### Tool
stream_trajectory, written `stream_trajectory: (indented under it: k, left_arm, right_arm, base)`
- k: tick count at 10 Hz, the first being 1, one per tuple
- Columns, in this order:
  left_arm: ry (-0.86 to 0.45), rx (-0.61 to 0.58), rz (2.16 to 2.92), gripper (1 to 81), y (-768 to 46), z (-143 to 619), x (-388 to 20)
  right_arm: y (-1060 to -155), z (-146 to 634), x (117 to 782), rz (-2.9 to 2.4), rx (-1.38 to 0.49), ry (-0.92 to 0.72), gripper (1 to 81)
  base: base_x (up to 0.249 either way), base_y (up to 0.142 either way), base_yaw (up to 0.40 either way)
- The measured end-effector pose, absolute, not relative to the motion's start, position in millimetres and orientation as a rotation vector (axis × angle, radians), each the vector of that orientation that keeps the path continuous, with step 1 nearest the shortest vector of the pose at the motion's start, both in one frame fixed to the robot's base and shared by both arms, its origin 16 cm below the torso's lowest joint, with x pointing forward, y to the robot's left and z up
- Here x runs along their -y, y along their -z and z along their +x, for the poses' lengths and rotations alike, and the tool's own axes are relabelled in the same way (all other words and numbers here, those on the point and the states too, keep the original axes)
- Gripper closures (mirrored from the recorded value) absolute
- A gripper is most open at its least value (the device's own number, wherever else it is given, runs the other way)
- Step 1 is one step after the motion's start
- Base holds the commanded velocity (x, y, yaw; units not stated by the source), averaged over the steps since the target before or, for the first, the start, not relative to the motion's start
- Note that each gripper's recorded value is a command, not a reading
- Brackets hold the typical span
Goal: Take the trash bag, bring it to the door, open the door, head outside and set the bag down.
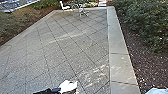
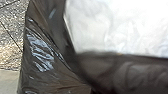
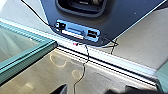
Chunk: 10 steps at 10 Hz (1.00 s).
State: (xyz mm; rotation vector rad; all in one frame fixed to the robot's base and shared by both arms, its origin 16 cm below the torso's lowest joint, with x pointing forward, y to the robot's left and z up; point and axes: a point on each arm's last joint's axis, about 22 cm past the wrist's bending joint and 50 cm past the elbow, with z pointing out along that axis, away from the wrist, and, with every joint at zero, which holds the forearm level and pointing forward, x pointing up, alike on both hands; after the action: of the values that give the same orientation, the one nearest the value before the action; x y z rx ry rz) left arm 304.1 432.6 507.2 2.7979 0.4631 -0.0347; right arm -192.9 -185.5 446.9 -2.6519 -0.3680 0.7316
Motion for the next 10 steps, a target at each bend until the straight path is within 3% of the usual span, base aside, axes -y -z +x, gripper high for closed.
stream_trajectory:
  k: [2,5,6,10]
  left_arm:
    - [0.022,-0.474,2.816,81.1,-506.6,311.6,-438.4]
    - [0.017,-0.444,2.8,81.1,-515.2,334.1,-430.6]
    - [0.008,-0.436,2.797,1.0,-521.2,346.3,-431.1]
    - [0.022,-0.421,2.793,1.0,-533.5,358.5,-437.0]
  right_arm:
    - [-447.9,-198.5,223.3,-2.689,0.382,-0.758,1.0]
    - [-452.3,-204.7,203.8,-2.663,0.37,-0.756,1.0]
    - [-452.6,-205.0,203.9,-2.662,0.369,-0.757,1.0]
    - [-451.8,-203.1,203.2,-2.664,0.368,-0.751,1.0]
  base:
    - [0.0,0.0,0.0]
    - [0.0,0.0,0.0]
    - [0.0,0.0,0.0]
    - [0.0,0.0,0.0]
